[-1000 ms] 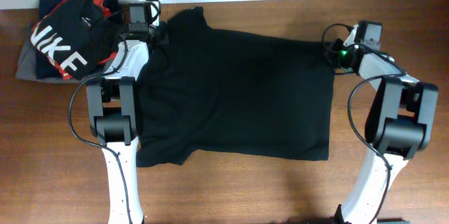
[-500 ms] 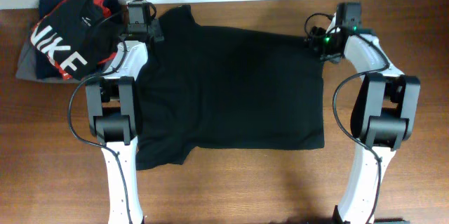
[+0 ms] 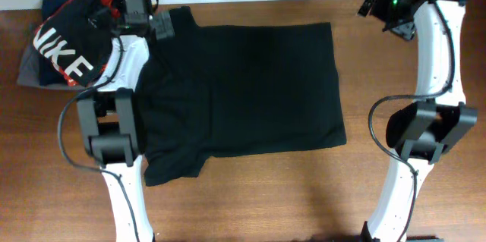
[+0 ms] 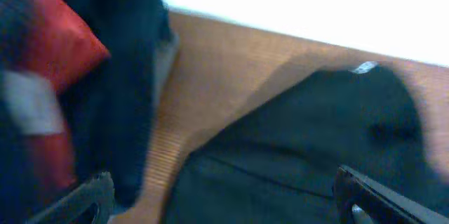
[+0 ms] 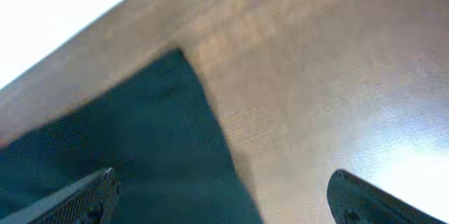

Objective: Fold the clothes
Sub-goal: 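Drag the shirt's top edge upward with both grippers, then release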

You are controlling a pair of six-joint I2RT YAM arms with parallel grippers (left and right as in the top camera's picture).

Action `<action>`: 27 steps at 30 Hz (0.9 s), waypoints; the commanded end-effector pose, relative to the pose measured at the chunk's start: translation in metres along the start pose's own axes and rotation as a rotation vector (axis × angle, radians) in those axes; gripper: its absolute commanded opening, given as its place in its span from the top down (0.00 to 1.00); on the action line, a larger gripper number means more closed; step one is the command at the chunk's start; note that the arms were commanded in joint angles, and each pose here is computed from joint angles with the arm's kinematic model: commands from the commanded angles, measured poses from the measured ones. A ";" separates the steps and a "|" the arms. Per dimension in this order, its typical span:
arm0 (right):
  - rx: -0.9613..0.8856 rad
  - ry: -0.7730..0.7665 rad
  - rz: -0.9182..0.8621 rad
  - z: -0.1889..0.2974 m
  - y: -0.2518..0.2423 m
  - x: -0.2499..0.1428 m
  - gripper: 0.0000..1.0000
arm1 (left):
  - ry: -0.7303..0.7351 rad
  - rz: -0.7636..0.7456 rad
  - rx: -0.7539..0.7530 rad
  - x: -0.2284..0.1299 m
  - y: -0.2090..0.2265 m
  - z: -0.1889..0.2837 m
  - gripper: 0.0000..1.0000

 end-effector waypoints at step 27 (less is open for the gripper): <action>0.081 -0.114 0.254 0.225 0.055 -0.111 0.01 | 0.116 0.017 0.008 0.019 0.081 0.317 0.01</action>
Point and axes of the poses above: each gripper's point midway between its finger pads, its own z axis back along the fingers, its own y axis along the line the jaws close on, x = y × z, the point moved 1 cm from there along z, back along the fingers, and after that the axes turned 4 degrees about -z, right-handed, at the moved point
